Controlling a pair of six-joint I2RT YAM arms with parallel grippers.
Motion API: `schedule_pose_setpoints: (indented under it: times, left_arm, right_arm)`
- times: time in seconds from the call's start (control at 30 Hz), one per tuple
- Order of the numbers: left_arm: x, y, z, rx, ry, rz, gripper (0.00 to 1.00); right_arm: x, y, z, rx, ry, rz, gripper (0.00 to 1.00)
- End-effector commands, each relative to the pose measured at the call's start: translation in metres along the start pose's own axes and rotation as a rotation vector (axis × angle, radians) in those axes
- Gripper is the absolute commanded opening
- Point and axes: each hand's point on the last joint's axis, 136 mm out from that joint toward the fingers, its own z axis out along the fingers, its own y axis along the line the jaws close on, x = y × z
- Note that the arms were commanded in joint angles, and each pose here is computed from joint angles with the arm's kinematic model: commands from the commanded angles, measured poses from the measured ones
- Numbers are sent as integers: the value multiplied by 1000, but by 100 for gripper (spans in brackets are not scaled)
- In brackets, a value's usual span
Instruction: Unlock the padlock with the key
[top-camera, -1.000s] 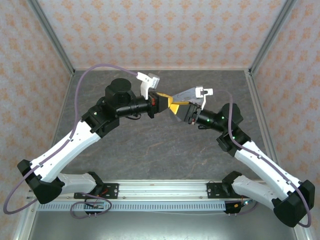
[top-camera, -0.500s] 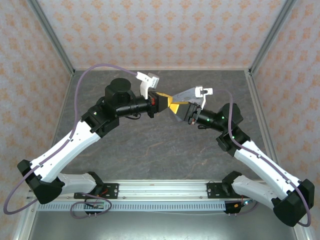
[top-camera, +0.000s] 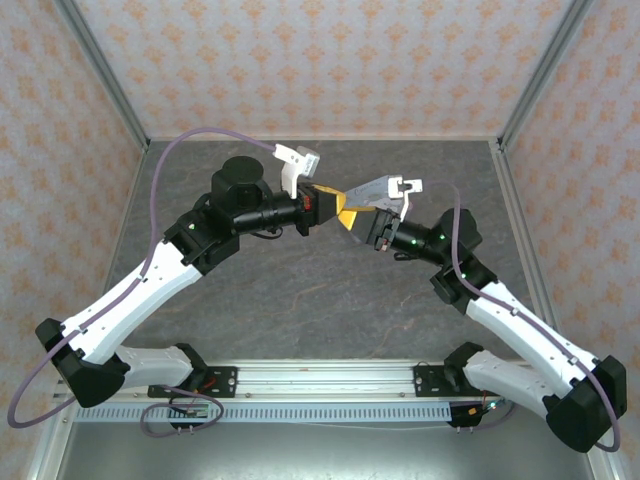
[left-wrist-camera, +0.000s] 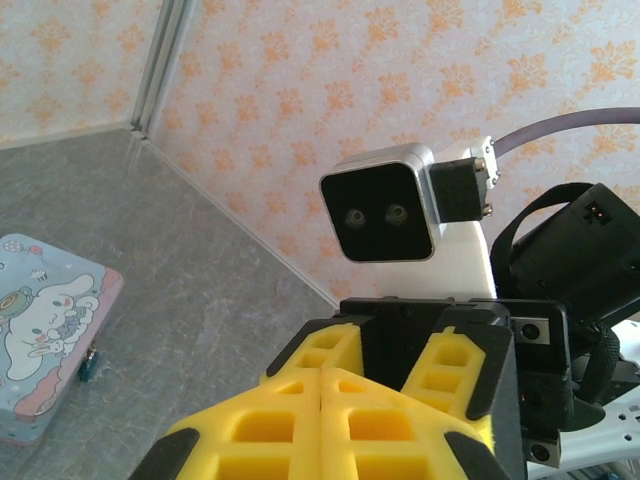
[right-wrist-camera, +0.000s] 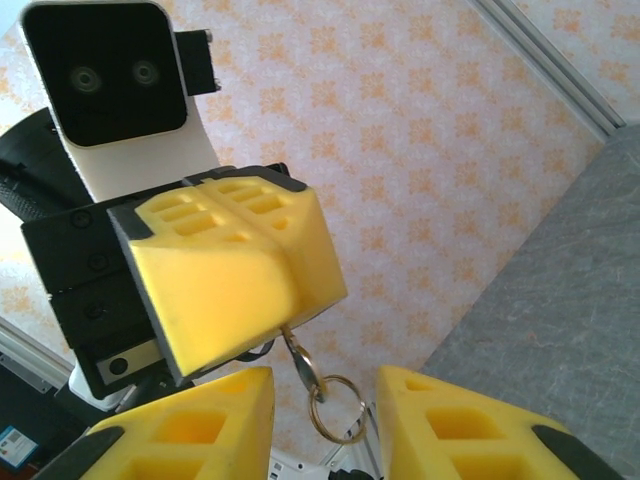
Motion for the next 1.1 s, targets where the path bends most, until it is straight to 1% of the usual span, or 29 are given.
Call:
schedule_pose_setpoints:
  times: [0.0,0.3,0.4,0.57,0.6,0.7,0.73,0.87,0.9,0.97,1.0,1.07]
  left_arm:
    - [-13,-7,-2,17,-33,12,0]
    - [-12,-6,0,17,-28,12,0]
    - [-12,-6,1,17,-26,13,0]
    - [-14,-4,0,6,-33,18,0]
    - [-14,-4,0,3,-34,19,0]
    - [-16,-2,0,-12,-39,19,0]
    - [-16,1,0,-21,-41,18,3]
    - [-21,14,-4,-93,-65,4,33]
    - [-22,19,-5,-119,-70,-8,38]
    - [-24,37,-9,-199,-89,-47,54]
    - [-24,52,-11,-265,-98,-85,63]
    - [-18,82,-13,-375,-102,-163,70]
  right_arm:
    - [-5,11,0,-42,-19,-25,31]
    - [-8,15,2,-54,-23,-27,22]
    - [-8,15,2,-56,-22,-27,17]
    - [-4,10,2,-34,-7,-17,1]
    - [-3,9,1,-27,-3,-13,0]
    - [0,2,-1,6,1,-4,0]
    - [0,0,-2,21,-2,-3,0]
    - [3,-8,-11,100,-4,-19,0]
    - [4,-12,-15,138,-6,-29,0]
    - [6,-20,-25,217,-7,-48,0]
    - [7,-24,-29,252,-9,-54,0]
    - [9,-33,-40,328,-18,-66,0]
